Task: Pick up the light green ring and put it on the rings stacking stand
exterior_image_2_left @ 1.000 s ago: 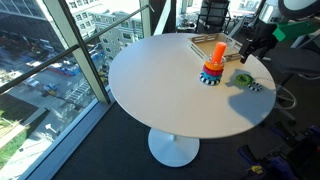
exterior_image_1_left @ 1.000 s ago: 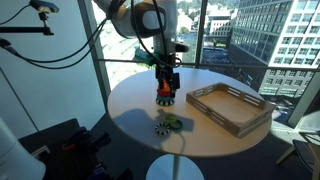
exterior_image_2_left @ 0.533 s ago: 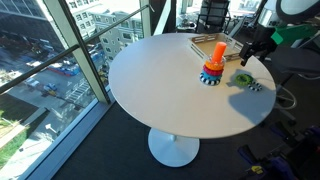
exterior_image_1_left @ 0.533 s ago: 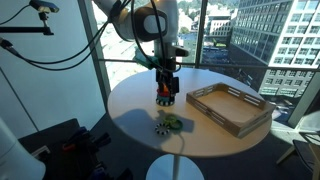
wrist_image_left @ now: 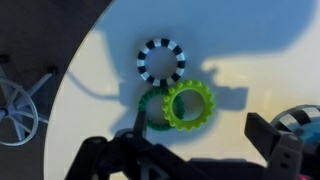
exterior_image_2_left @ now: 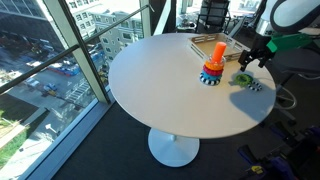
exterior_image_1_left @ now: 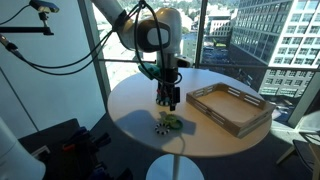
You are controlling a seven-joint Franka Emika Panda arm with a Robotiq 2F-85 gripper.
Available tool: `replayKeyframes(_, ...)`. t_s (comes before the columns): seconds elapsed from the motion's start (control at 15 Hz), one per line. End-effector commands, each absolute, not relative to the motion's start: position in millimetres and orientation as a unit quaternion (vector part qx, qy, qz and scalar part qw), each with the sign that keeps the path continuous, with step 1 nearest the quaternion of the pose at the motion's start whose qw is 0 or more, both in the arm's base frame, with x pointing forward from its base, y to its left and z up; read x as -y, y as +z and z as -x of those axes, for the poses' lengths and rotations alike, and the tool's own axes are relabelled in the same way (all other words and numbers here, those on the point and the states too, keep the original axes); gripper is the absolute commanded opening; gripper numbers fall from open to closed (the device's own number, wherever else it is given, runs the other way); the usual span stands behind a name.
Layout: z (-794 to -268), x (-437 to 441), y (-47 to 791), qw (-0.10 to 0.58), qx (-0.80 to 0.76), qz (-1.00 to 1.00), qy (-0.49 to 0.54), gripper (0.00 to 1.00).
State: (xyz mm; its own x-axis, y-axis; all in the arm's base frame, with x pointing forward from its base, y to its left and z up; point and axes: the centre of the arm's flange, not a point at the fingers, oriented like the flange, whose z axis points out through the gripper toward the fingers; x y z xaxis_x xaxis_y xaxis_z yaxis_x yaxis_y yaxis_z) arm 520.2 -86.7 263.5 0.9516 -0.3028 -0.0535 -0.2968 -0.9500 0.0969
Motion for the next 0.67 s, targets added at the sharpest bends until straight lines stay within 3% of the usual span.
replayKeyframes(0.0,-528,90,254,0.063,0.165,-0.984,-0.013,1.00)
replayKeyframes(0.6,-533,87,220,0.086,0.169,-0.982,-0.015,1.00)
